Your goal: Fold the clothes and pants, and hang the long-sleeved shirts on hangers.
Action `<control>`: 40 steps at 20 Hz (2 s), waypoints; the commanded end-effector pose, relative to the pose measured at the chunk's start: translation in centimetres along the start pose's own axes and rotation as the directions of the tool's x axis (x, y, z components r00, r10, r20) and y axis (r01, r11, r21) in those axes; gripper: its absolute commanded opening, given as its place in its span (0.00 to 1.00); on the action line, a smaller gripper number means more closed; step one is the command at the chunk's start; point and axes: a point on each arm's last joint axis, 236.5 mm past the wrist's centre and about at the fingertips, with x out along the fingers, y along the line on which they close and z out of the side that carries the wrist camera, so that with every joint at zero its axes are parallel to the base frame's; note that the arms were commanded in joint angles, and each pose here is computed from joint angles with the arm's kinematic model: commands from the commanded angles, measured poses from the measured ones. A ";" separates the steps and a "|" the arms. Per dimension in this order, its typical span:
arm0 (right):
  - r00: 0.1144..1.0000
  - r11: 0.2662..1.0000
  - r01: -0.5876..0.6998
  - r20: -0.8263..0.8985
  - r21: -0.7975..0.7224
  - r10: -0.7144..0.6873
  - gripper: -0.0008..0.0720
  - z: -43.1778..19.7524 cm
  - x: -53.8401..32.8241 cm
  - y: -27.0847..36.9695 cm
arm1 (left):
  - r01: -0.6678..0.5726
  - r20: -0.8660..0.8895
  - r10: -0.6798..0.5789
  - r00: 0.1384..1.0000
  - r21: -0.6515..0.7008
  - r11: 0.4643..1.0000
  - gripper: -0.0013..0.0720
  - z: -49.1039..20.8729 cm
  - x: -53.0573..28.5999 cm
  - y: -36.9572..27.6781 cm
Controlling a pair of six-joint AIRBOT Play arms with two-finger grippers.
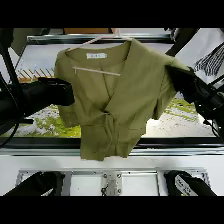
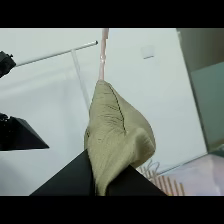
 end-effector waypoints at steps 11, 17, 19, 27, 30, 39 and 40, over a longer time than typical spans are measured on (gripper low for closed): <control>0.845 0.757 0.534 0.267 -0.376 -0.463 0.02 14.7 -12.1 -2.8 | -0.061 -0.035 0.061 0.998 -0.004 0.998 0.04 -0.4 1.3 1.6; 0.586 0.447 0.809 0.470 -0.381 -0.660 0.02 21.1 -18.6 -3.5 | -0.070 -0.085 0.081 0.993 0.126 0.990 0.04 -1.2 5.9 0.5; 0.525 0.355 0.848 0.527 -0.394 -0.669 0.02 23.7 -19.5 -2.4 | -0.057 -0.078 0.071 0.994 0.174 0.983 0.04 -1.0 7.5 -0.2; 0.066 -0.230 0.936 0.778 -0.265 -0.625 0.02 33.1 -26.2 3.8 | -0.046 -0.102 0.075 0.992 0.263 0.964 0.04 -1.7 11.3 -1.1; -0.089 -0.412 0.896 0.842 -0.166 -0.532 0.02 35.4 -28.7 7.2 | -0.061 -0.103 0.090 0.991 0.261 0.963 0.04 -1.6 11.6 -0.4; -0.318 -0.623 0.781 0.888 0.047 -0.333 0.02 39.2 -33.5 11.8 | -0.140 -0.092 0.162 0.983 0.205 0.969 0.04 -0.4 11.9 3.5; -0.343 -0.633 0.771 0.883 0.071 -0.319 0.02 39.3 -34.3 11.8 | -0.140 -0.092 0.162 0.983 0.205 0.969 0.04 -0.4 11.9 3.5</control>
